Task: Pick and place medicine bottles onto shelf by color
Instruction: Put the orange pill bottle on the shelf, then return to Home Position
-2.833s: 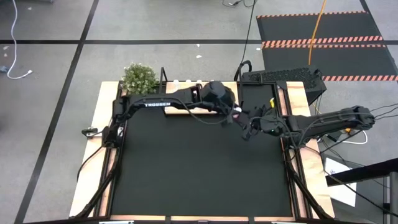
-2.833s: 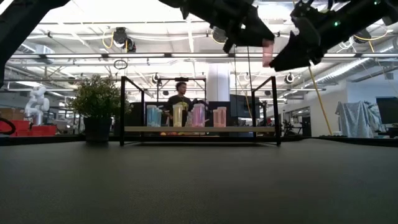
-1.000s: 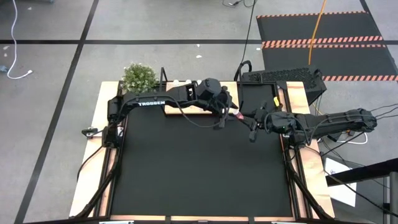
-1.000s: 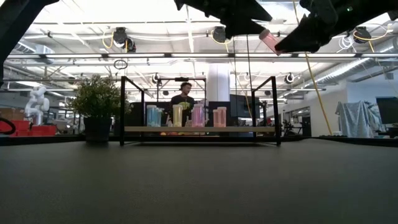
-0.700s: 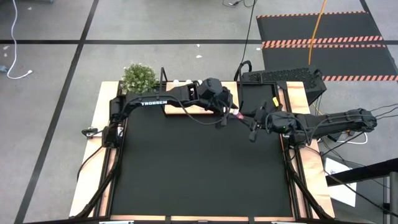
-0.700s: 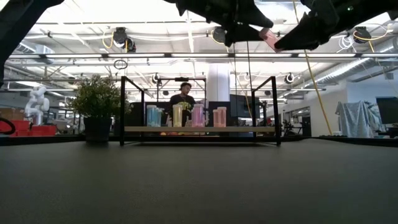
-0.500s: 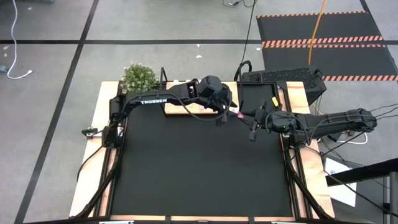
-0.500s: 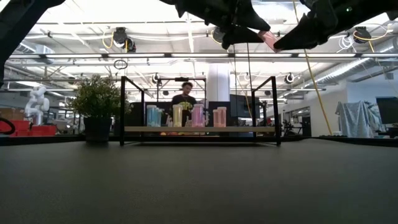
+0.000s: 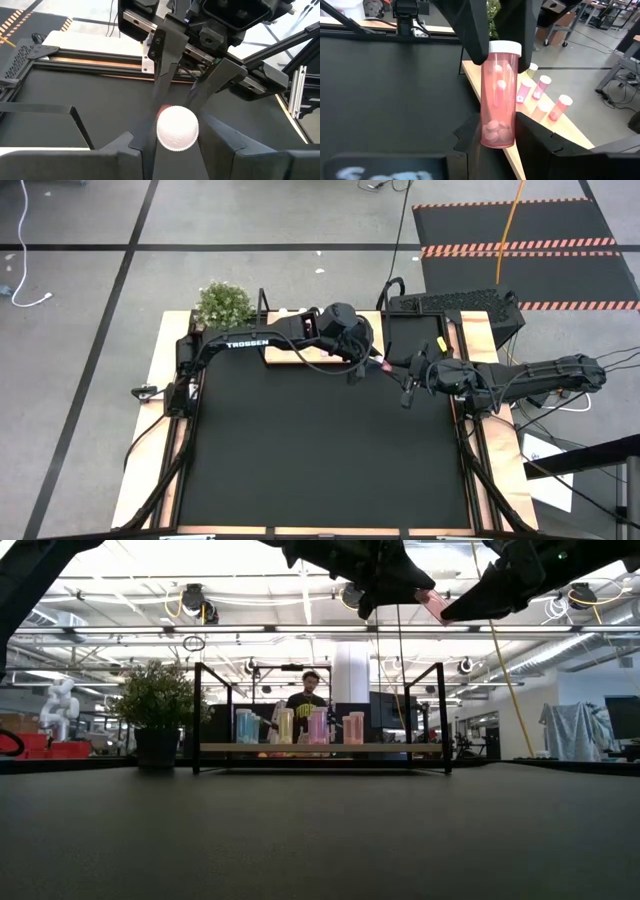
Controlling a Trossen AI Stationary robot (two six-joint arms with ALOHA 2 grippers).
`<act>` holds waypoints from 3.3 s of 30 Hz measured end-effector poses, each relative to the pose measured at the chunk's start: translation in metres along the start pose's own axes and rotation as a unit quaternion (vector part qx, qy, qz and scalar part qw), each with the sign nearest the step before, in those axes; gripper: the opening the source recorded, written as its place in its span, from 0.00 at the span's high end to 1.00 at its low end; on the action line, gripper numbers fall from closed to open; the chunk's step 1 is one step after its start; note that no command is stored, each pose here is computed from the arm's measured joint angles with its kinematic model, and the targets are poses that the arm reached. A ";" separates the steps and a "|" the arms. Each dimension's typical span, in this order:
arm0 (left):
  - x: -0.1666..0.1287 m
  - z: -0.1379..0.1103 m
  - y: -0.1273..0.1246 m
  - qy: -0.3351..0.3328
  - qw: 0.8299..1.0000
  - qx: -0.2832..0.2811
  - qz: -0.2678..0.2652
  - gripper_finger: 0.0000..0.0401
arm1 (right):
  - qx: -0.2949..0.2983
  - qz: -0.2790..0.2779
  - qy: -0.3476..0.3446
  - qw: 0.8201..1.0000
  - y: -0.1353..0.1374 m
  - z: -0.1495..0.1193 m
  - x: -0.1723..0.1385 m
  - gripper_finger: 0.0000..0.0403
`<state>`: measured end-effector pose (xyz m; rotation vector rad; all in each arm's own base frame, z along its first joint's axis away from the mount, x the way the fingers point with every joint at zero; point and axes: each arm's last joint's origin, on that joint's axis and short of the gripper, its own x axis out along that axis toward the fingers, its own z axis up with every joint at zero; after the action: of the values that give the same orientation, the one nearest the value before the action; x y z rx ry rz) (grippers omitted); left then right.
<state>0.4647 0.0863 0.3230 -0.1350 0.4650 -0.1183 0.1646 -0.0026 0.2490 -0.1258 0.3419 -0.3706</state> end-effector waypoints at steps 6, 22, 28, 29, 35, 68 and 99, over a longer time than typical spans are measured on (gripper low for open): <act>0.000 0.000 0.000 0.000 1.000 0.000 0.000 0.69 | 0.000 -0.001 0.001 1.000 0.000 0.000 0.000 0.74; -0.021 -0.024 0.046 0.119 0.987 -0.030 0.103 0.67 | 0.070 -0.064 0.105 0.990 -0.004 -0.023 -0.003 0.38; -0.017 -0.049 0.082 0.182 0.972 -0.028 0.147 0.68 | 0.082 -0.067 0.109 0.988 -0.004 -0.024 -0.003 0.36; -0.013 -0.055 0.087 0.190 0.970 -0.031 0.149 0.68 | 0.081 -0.070 0.109 0.988 -0.004 -0.024 -0.003 0.36; 0.000 -0.074 0.096 0.228 0.961 -0.035 0.150 0.69 | 0.096 -0.076 0.107 0.987 -0.004 -0.024 -0.003 0.37; 0.012 -0.085 0.100 0.250 0.955 -0.003 0.159 0.63 | 0.107 -0.069 0.109 0.986 -0.004 -0.025 -0.003 0.37; -0.179 -0.031 0.020 0.060 0.980 0.009 0.187 0.74 | 0.134 0.184 -0.085 0.970 0.000 0.022 -0.005 0.84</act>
<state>0.2936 0.1281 0.3712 -0.0200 0.6029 0.2395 0.1683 0.0006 0.2706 0.1698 0.1378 -0.0354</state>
